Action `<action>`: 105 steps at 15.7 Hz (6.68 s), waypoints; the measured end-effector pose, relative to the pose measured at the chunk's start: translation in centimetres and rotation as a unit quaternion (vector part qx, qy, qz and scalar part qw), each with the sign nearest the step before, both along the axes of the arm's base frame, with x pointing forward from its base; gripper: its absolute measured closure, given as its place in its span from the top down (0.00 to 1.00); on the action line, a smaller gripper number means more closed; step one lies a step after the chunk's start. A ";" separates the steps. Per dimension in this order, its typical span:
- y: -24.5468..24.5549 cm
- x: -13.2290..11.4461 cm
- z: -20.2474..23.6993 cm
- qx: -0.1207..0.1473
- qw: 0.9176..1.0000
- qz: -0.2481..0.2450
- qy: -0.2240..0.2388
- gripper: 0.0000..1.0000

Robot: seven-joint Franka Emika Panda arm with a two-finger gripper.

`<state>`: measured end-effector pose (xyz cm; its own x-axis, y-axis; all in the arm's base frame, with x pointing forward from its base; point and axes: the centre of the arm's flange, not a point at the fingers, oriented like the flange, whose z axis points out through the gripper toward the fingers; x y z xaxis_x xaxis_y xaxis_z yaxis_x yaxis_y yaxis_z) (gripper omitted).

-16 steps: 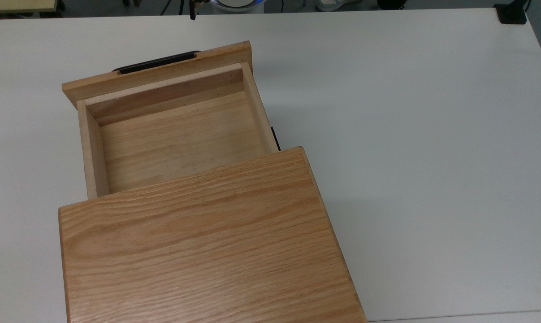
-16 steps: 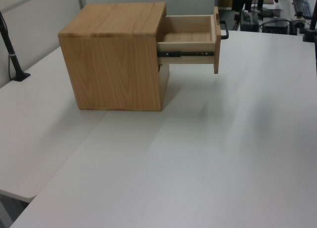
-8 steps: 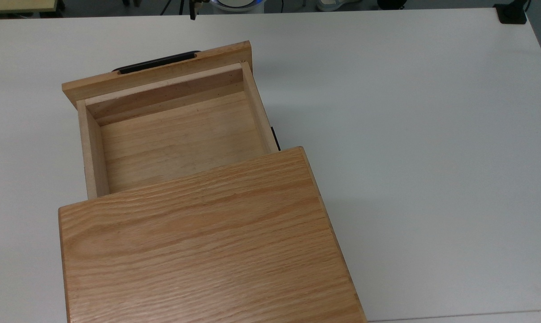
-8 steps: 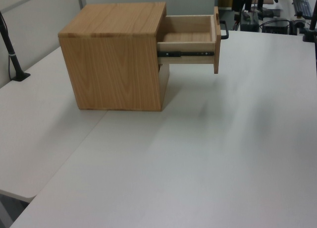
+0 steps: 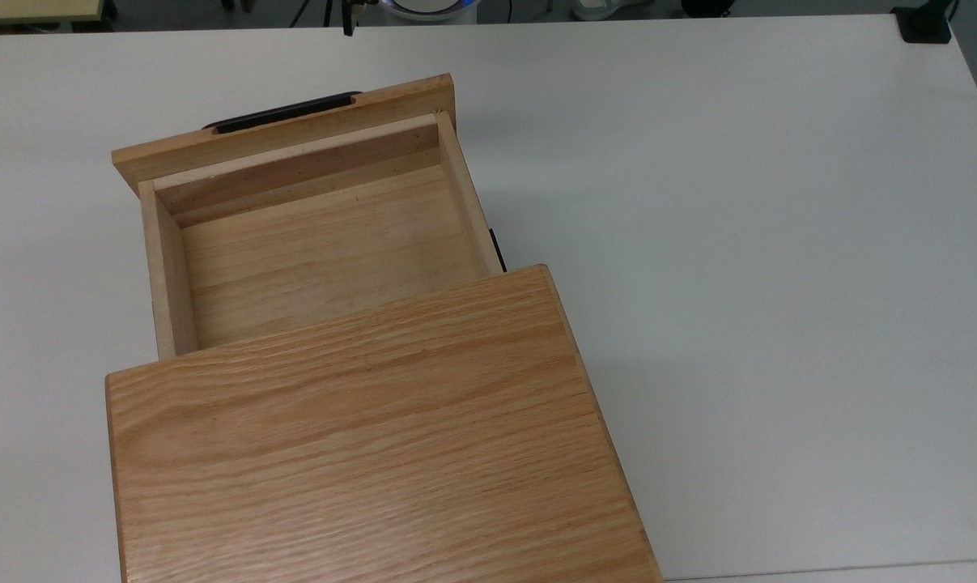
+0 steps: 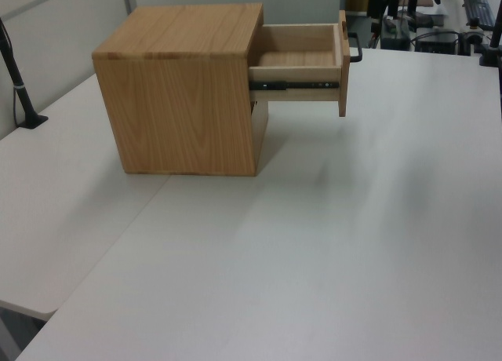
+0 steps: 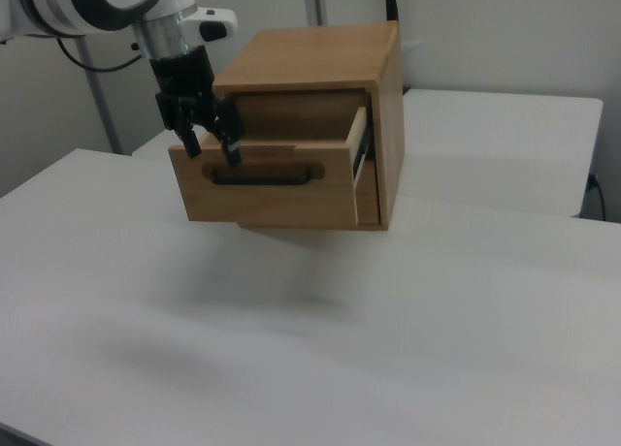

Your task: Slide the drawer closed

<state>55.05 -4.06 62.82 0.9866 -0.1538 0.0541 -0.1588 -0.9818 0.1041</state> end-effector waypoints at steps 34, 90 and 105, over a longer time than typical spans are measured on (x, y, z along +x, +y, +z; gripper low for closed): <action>-2.5 5.8 -8.1 -0.004 0.996 0.088 -0.032 0.11; 4.7 -0.6 -3.0 0.046 0.998 -0.042 -0.021 0.51; 0.0 0.9 0.0 0.038 0.998 0.008 -0.049 1.00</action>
